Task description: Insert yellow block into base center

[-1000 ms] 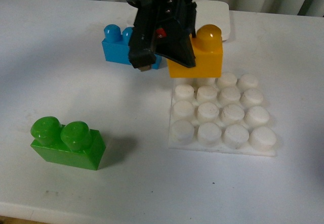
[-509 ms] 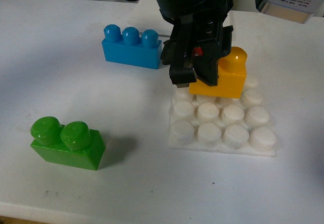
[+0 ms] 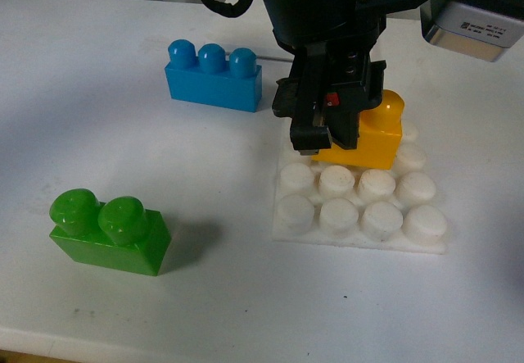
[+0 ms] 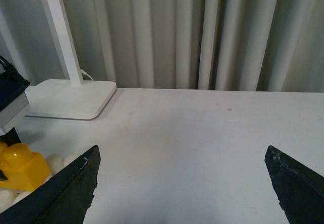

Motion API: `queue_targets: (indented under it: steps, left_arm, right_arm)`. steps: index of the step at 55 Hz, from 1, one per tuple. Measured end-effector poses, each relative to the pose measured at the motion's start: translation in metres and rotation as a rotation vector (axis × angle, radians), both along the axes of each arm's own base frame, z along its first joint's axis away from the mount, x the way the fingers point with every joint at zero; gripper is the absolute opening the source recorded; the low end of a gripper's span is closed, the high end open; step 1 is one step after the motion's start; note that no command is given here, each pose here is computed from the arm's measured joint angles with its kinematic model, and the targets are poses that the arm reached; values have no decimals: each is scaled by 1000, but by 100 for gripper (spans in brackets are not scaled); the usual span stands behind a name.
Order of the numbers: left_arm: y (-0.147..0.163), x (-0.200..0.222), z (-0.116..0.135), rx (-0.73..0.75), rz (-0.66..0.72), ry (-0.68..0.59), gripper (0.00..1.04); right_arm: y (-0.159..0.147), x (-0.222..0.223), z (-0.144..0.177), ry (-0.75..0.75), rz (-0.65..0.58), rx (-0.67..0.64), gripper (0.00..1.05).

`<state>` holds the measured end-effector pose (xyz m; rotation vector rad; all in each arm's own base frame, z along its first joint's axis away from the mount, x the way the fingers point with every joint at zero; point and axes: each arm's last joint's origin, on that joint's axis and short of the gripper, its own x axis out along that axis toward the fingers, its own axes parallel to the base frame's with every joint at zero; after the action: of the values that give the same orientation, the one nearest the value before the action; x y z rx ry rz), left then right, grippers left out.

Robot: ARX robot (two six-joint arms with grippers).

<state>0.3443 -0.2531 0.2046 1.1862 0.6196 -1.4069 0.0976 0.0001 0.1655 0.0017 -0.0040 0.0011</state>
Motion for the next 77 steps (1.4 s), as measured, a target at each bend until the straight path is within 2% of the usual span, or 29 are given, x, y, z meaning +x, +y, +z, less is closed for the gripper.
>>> queue_targets:
  steps: [35,43,77]
  left_arm:
    - [-3,5,-6,30,12,-14,31]
    - [-3,7,-16,71,7,0,31]
    - [-6,9,-16,70,5,-4,31]
  right_arm:
    - [0,0,0,0,0,0,96]
    - [0,0,0,0,0,0,96]
    - [0,0,0,0,0,0,96]
